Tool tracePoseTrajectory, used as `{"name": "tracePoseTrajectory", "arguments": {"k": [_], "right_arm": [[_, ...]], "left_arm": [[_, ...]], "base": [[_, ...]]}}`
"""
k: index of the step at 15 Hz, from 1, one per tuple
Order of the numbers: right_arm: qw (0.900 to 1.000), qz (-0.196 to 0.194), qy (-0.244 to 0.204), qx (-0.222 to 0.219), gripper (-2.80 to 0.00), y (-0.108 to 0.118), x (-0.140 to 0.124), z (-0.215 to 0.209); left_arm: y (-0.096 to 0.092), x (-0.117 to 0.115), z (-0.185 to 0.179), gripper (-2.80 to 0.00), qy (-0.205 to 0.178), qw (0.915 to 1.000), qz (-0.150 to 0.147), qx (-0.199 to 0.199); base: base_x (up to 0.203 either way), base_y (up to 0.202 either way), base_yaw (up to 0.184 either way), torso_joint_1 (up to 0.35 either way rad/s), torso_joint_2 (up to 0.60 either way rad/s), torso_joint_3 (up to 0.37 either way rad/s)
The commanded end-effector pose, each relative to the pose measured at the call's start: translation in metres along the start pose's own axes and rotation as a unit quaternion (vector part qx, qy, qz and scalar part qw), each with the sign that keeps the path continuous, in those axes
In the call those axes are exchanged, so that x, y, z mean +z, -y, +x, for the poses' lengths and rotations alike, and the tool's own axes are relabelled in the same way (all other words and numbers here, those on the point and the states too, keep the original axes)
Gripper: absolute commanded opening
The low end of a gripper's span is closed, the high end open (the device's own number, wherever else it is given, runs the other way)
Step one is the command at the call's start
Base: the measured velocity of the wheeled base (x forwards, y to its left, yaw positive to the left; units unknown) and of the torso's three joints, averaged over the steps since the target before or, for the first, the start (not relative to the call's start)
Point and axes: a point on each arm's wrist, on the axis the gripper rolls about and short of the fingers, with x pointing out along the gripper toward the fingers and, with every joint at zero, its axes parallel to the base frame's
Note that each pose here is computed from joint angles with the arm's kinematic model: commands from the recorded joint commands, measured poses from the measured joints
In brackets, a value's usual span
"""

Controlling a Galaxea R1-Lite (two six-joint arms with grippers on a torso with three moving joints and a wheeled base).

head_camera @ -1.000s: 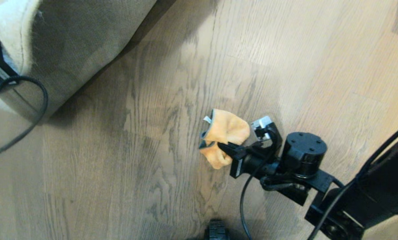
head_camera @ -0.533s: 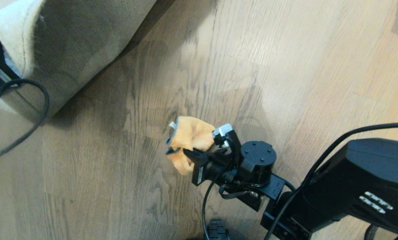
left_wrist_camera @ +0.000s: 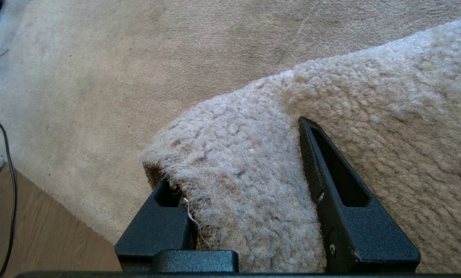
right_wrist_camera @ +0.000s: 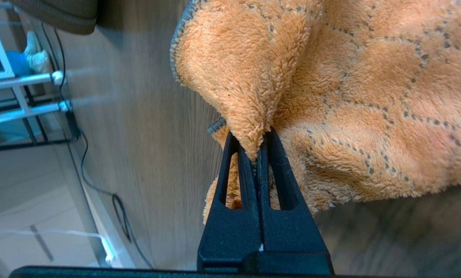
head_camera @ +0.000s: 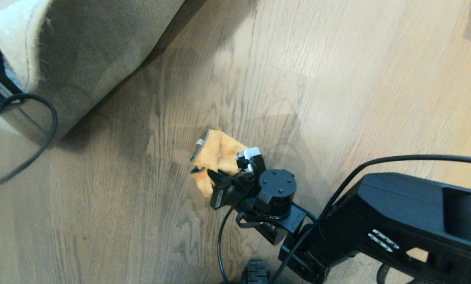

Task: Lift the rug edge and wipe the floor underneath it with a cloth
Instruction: Wipe the floor under the carpet with a rag

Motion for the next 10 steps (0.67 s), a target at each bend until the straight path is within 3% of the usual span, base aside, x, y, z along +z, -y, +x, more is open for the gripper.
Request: {"name": "tracePoseTrajectory", "arguments": {"k": [1, 7, 10], "right_arm": [[1.000, 0.001, 0.009, -0.004, -2.80, 0.002, -0.013, 0.013], [0.999, 0.021, 0.033, -0.024, -2.80, 0.004, -0.011, 0.022], [0.998, 0.020, 0.048, -0.036, -2.80, 0.017, -0.001, 0.026]], "left_arm": [[-0.002, 0.005, -0.001, -2.80, 0.021, 0.9997, -0.008, 0.008], [-0.004, 0.005, -0.005, -2.80, 0.019, 0.9998, -0.006, 0.008], [-0.004, 0.005, -0.007, -2.80, 0.017, 0.9998, -0.006, 0.007]], "base": [[0.000, 0.000, 0.000, 0.000, 0.00, 0.000], [0.000, 0.000, 0.000, 0.000, 0.00, 0.000], [0.000, 0.000, 0.000, 0.000, 0.00, 0.000]]}}
